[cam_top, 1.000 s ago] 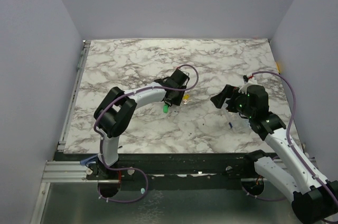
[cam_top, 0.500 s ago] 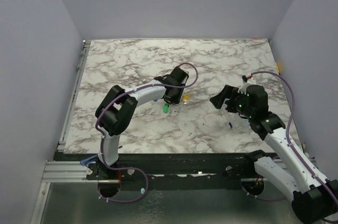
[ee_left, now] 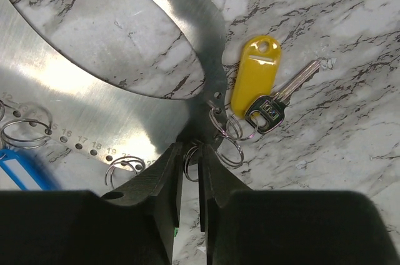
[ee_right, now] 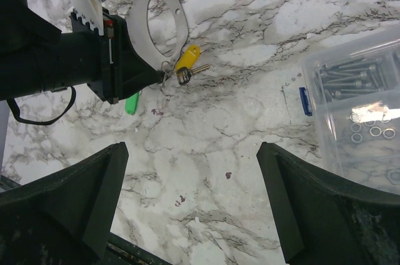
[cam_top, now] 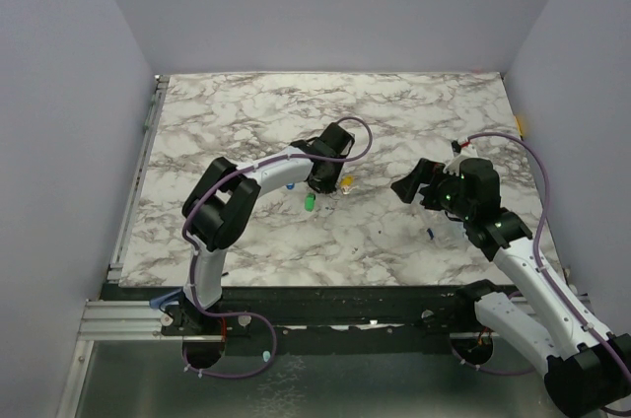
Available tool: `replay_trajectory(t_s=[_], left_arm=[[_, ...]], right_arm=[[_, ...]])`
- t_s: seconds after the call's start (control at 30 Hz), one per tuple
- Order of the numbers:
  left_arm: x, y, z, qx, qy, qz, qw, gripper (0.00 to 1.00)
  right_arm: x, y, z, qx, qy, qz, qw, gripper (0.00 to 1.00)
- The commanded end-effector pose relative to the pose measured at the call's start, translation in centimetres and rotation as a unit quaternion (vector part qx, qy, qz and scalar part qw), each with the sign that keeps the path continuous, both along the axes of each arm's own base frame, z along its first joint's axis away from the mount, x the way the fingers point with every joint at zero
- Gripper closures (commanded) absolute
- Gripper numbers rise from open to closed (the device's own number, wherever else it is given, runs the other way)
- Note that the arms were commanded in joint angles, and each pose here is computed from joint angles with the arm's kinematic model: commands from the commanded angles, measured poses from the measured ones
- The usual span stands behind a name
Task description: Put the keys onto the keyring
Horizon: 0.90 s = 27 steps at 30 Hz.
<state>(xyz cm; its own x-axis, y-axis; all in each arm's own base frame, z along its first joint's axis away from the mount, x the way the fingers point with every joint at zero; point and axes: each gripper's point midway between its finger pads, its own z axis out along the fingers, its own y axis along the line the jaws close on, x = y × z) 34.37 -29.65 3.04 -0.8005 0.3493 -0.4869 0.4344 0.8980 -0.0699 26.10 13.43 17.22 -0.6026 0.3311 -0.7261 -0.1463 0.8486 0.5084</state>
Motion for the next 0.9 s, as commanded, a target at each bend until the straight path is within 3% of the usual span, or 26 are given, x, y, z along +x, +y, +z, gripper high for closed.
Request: replay_trajectory(t_s=[0.0, 0.13, 0.4, 0.63, 0.87], left_arm=[[-0.5, 0.0, -0.8, 0.004, 0.023, -0.008, 1.000, 0.84], [-0.5, 0.0, -0.5, 0.002, 0.021, -0.007, 1.000, 1.00], [0.1, 0.4, 2.1, 0.002, -0.017, 0.008, 1.000, 1.00], [0.4, 0.4, 5.7, 0.005, -0.072, 0.004, 0.997, 1.00], [0.3, -0.1, 10.1, -0.009, -0.124, -0.014, 0.992, 1.00]], right_arm=[[-0.1, 0.5, -0.3, 0.002, -0.001, 0.014, 1.000, 0.02], [-0.1, 0.5, -0.4, 0.001, 0.000, 0.014, 1.000, 0.02], [-0.1, 0.6, 0.2, 0.007, -0.008, 0.019, 1.000, 0.02], [-1.0, 2.5, 3.5, 0.051, -0.077, 0.076, 0.993, 0.02], [-1.3, 3.8, 3.1, 0.070, -0.056, 0.109, 0.990, 0.02]])
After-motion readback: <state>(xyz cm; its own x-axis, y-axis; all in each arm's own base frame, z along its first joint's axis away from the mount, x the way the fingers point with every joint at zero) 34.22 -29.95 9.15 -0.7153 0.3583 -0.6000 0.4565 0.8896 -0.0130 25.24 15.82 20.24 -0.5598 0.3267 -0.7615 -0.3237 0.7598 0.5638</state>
